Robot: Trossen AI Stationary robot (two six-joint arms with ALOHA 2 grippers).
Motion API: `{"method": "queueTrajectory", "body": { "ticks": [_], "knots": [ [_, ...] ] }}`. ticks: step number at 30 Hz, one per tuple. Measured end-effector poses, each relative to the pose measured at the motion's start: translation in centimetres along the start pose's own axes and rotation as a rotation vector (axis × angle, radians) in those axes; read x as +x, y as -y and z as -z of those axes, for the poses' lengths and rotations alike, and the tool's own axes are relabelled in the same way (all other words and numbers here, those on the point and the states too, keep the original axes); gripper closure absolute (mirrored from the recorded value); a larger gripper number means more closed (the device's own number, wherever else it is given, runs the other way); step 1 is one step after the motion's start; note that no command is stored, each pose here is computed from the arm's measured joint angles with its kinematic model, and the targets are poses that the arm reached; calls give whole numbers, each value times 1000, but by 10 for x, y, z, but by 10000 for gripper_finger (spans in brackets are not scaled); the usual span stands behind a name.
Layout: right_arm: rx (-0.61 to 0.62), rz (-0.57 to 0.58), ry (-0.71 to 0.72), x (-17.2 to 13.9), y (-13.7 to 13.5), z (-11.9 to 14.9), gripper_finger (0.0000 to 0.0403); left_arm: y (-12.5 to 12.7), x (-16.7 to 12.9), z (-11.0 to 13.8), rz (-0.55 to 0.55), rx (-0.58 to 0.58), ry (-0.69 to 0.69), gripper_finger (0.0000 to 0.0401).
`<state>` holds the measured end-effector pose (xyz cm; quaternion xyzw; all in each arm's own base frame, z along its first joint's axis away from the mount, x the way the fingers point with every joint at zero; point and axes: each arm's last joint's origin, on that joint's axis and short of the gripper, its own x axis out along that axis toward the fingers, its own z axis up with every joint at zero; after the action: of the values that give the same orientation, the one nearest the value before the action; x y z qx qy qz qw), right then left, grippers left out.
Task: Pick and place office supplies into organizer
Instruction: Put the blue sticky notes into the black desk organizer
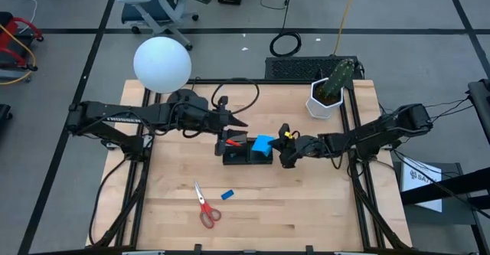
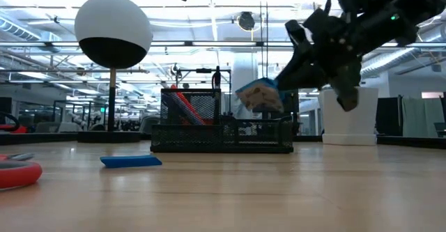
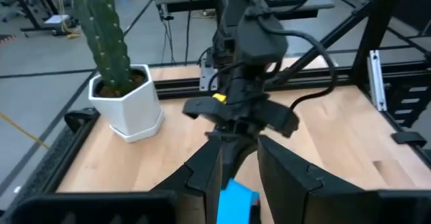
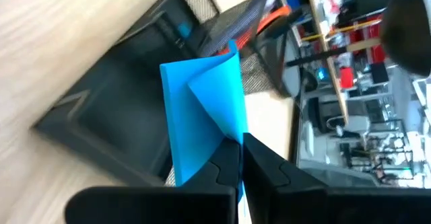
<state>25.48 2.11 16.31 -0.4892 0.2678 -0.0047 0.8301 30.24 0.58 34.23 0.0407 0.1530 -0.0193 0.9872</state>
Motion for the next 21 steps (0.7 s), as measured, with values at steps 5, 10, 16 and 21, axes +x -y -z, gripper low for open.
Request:
{"method": "queueTrajectory", "body": {
  "ticks": [5,10,16,21],
  "knots": [
    [-22,15,21,9,0,2,403,3,0,0,8,-29,2,297],
    [-50,-23,20,14,-7,4,403,3,1,2,-34,-37,3,297],
    [-51,-23,20,15,-8,4,403,-1,-7,7,-102,-45,45,297],
    [-46,-18,24,15,-7,4,403,0,-20,12,-106,-55,152,297]
  ]
}}
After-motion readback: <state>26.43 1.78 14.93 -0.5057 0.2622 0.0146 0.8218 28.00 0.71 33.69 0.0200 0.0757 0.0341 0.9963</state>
